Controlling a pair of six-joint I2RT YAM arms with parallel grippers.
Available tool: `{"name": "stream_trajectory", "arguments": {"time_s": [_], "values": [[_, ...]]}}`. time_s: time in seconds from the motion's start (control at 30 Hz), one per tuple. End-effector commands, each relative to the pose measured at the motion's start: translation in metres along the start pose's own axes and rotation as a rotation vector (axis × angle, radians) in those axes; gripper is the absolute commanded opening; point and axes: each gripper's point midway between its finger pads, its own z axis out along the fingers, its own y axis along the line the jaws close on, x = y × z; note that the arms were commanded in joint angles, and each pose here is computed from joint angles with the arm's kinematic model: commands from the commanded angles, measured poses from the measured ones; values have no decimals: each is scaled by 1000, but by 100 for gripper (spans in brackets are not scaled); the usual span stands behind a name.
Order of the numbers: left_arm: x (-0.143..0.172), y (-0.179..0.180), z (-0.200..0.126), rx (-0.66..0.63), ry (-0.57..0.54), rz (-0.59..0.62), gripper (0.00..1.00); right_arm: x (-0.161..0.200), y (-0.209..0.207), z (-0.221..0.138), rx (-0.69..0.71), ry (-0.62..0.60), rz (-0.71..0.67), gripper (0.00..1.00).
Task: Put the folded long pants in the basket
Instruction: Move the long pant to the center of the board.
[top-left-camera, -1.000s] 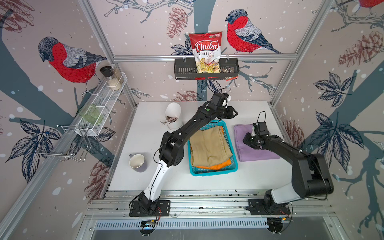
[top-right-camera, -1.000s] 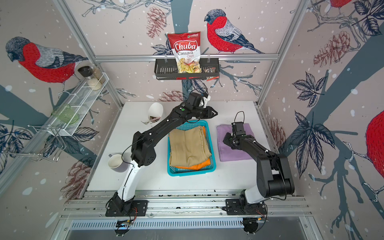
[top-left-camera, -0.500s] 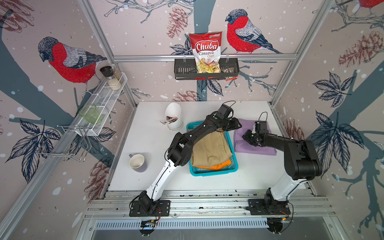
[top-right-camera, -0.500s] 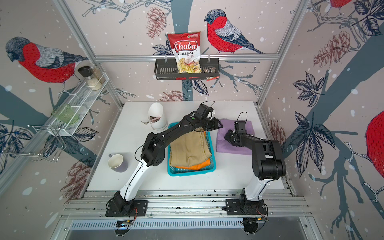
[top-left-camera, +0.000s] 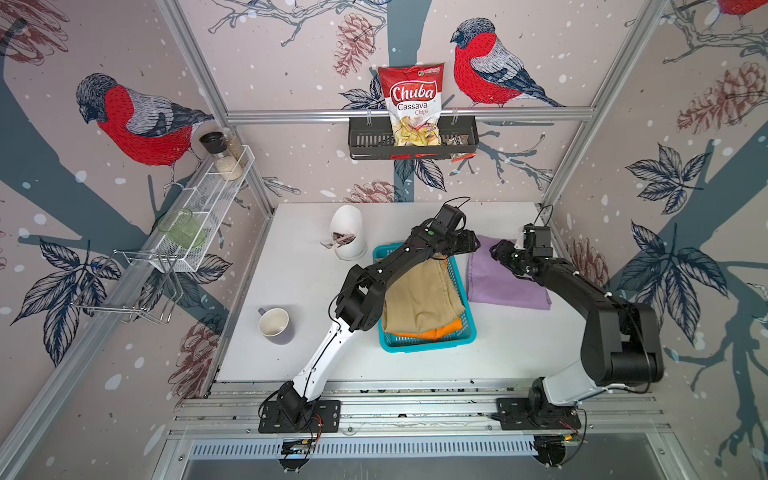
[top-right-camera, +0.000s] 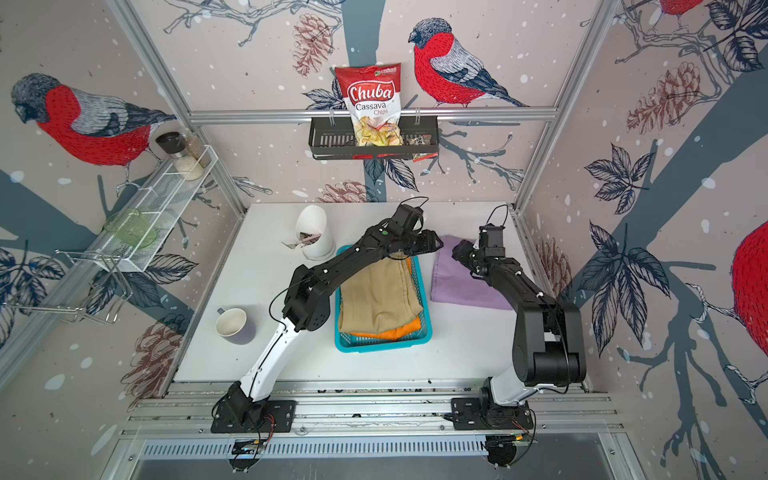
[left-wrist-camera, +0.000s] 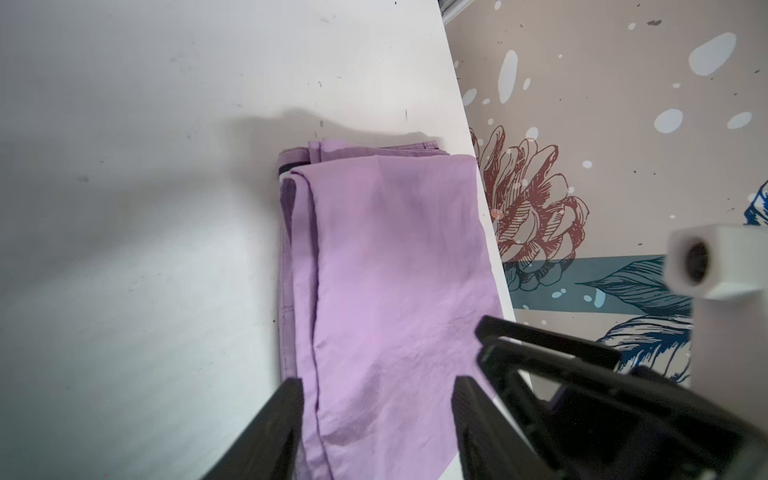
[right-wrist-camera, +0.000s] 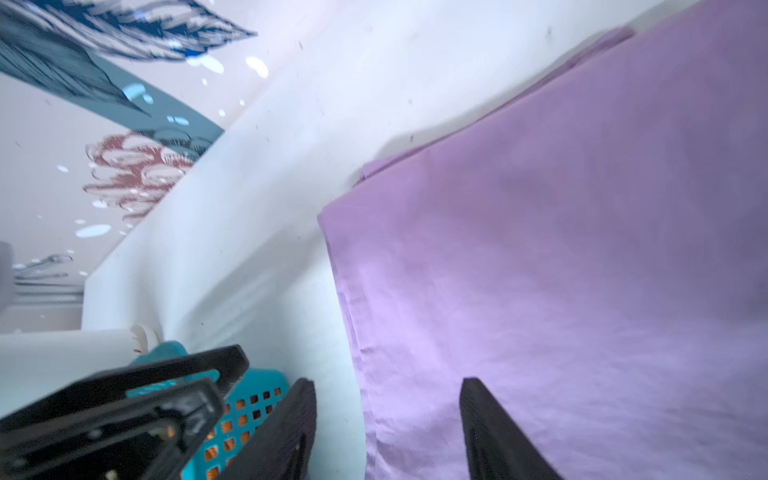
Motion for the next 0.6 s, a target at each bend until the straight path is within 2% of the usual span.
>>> {"name": "stream_trajectory", "arguments": {"time_s": [0.0, 0.1, 0.2, 0.33, 0.57], "values": [[17, 21, 7, -96, 44, -14, 64, -8, -32, -9, 81, 3, 14, 70], [20, 20, 13, -88, 48, -27, 65, -16, -70, -16, 120, -14, 84, 78], [26, 24, 19, -103, 58, -25, 65, -20, -107, -23, 159, -38, 164, 92], [39, 46, 19, -194, 96, -8, 65, -17, -139, -27, 162, -41, 254, 94], [46, 79, -10, -379, 95, 82, 65, -11, -155, -22, 194, -24, 276, 96]]}}
